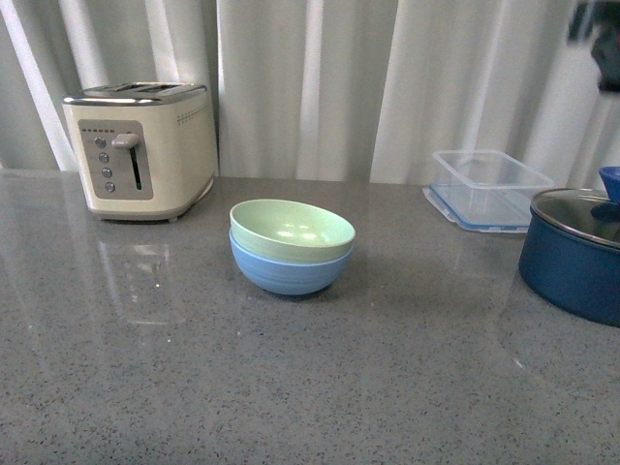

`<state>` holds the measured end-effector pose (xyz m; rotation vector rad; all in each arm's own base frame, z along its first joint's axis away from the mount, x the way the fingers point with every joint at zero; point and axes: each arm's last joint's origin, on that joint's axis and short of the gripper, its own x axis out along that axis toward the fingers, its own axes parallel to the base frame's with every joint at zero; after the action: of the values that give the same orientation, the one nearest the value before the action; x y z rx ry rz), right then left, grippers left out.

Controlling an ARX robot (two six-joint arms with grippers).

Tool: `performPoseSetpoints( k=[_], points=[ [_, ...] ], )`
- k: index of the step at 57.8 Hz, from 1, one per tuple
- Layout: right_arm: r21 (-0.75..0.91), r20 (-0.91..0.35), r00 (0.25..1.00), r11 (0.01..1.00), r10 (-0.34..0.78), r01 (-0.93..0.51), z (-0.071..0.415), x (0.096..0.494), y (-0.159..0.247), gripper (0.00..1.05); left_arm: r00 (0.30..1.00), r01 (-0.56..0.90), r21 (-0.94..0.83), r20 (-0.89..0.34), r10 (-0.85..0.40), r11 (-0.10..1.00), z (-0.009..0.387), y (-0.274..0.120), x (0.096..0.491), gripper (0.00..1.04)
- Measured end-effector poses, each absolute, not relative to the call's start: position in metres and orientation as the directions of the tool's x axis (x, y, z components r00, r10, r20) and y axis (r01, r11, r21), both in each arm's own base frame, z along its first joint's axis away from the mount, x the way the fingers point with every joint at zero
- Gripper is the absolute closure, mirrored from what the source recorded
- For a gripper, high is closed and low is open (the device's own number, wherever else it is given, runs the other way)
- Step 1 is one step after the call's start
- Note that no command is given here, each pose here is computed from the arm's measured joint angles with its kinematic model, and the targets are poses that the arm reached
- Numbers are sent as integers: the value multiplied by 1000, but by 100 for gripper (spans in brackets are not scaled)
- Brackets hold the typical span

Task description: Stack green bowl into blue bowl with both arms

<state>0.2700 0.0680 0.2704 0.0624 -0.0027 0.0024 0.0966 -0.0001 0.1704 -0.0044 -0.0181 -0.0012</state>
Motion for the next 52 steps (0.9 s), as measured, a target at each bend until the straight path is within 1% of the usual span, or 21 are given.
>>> performPoseSetpoints(
  k=[4, 5, 7, 10, 15, 16, 21, 32, 44, 47, 52],
  points=[
    [28, -20, 1000, 1000, 11, -10, 252, 256, 59, 70, 1000, 2, -4, 18, -2, 1000, 170, 0, 97, 7],
    [25, -20, 1000, 1000, 11, -11, 250, 254, 57, 72, 1000, 1, -4, 18, -1, 1000, 170, 0, 97, 7],
    [19, -13, 1000, 1000, 14, -14, 246, 246, 52, 79, 1000, 2, -4, 18, -2, 1000, 170, 0, 97, 7],
    [16, -3, 1000, 1000, 12, -12, 242, 238, 47, 86, 1000, 2, -4, 18, -2, 1000, 170, 0, 97, 7],
    [12, 5, 1000, 1000, 2, -2, 232, 223, 37, 102, 1000, 2, -4, 18, -2, 1000, 170, 0, 97, 7],
    [11, 5, 1000, 1000, 1, -1, 231, 221, 36, 104, 1000, 2, -4, 18, -2, 1000, 170, 0, 97, 7],
    [2, -12, 1000, 1000, 4, -4, 216, 207, 28, 104, 1000, 2, -4, 18, -2, 1000, 170, 0, 97, 7],
    [3, -9, 1000, 1000, 2, -2, 202, 185, 18, 104, 1000, 2, -4, 18, -2, 1000, 170, 0, 97, 7],
    [3, -8, 1000, 1000, 1, -1, 190, 168, 12, 104, 1000, 2, -4, 18, -2, 1000, 170, 0, 97, 7],
    [3, -9, 1000, 1000, 23, -23, 188, 164, 8, 104, 1000, 2, -4, 18, -2, 1000, 170, 0, 97, 7],
    [3, -9, 1000, 1000, 8, -8, 185, 158, 2, 104, 1000, 2, -4, 18, -2, 1000, 170, 0, 97, 7]
  ],
)
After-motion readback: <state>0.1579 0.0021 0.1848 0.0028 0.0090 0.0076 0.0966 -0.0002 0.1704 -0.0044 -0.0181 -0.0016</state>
